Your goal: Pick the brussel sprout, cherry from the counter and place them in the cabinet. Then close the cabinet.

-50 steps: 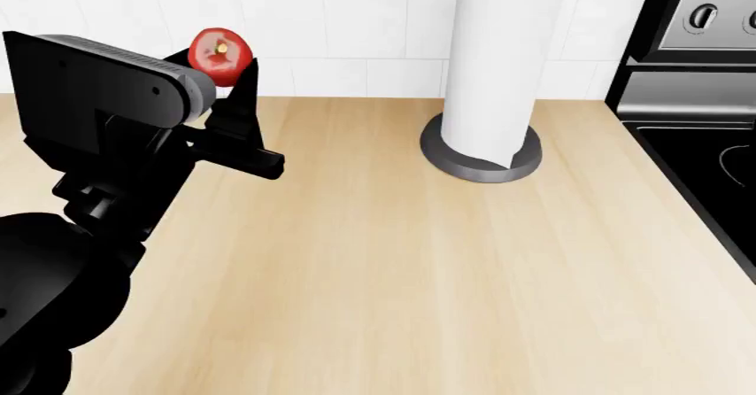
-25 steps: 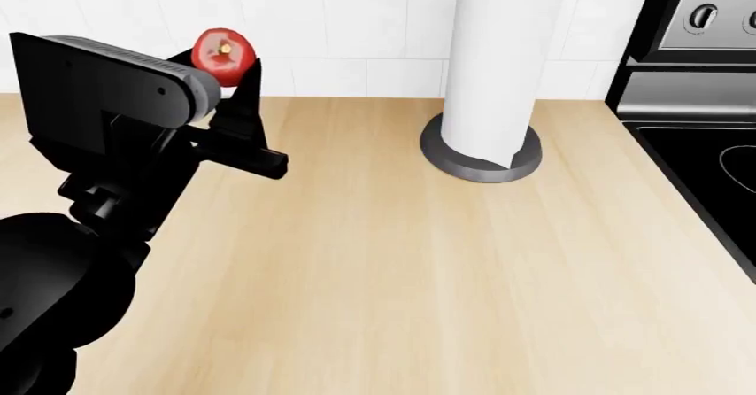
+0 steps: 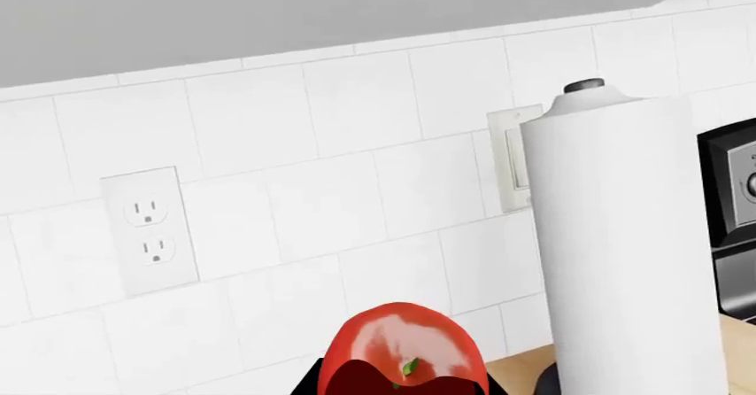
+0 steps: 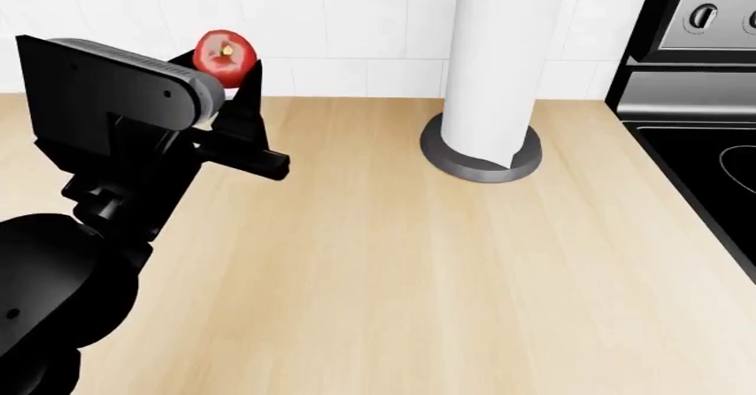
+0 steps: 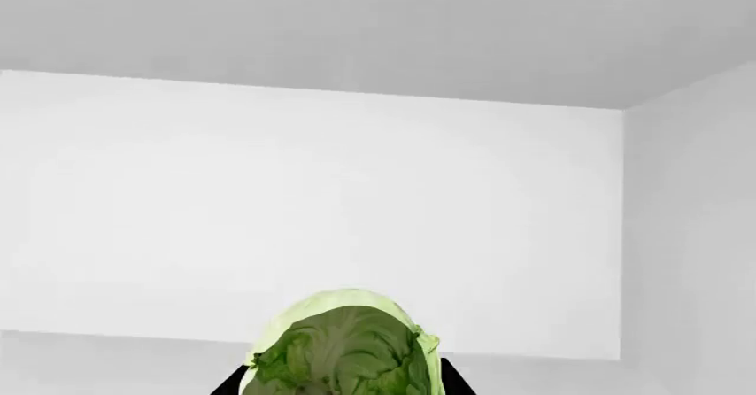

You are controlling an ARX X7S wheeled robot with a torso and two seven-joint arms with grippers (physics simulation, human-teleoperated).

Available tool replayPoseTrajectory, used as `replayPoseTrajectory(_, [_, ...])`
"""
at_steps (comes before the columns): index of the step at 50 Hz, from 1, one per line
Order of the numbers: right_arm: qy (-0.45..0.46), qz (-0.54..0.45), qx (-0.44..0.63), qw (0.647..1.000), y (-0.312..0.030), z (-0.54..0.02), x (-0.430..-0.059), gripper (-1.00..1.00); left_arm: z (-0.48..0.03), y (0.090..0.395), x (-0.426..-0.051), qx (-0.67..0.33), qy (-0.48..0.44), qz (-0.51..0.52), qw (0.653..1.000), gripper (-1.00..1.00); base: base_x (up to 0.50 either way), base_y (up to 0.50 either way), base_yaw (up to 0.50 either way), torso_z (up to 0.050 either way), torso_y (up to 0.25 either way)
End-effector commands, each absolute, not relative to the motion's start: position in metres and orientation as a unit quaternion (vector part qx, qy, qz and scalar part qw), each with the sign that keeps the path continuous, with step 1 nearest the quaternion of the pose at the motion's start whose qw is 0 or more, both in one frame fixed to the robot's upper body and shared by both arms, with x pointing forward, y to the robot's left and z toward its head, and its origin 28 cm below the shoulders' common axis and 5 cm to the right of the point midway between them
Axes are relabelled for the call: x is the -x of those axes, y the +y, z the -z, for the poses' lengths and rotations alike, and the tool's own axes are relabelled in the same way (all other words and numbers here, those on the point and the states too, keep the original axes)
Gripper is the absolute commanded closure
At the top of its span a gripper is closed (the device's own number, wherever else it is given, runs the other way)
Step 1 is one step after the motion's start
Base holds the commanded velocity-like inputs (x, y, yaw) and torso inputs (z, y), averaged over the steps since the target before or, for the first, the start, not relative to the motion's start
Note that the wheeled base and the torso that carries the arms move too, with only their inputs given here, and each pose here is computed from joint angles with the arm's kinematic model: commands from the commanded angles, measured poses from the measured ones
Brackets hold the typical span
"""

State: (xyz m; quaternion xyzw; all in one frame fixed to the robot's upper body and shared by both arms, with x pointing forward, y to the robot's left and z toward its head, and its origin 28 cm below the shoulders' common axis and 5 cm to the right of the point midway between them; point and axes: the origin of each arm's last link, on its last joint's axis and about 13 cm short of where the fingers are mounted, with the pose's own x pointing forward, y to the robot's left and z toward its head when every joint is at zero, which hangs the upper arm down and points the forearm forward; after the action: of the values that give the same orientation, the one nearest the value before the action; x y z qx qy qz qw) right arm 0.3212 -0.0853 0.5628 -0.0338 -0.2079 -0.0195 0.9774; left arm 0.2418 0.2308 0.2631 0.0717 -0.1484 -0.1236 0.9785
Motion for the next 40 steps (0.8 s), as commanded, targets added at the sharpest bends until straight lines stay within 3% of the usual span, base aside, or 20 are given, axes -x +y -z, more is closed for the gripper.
replayPoseTrajectory(1, [-0.167, 0.028, 0.047, 0.984, -0.087, -0.557, -0.321, 1.00, -0.261, 0.231, -0.243, -0.069, -0.148, 0.123, 0.979, 1.00, 0.00, 0.00, 0.00, 0.000, 0.000])
replayPoseTrajectory(40, [-0.103, 0.026, 0.079, 0.991, -0.090, -0.542, -0.328, 1.00, -0.262, 0.231, -0.244, -0.070, -0.147, 0.124, 0.979, 1.00, 0.00, 0.00, 0.00, 0.000, 0.000])
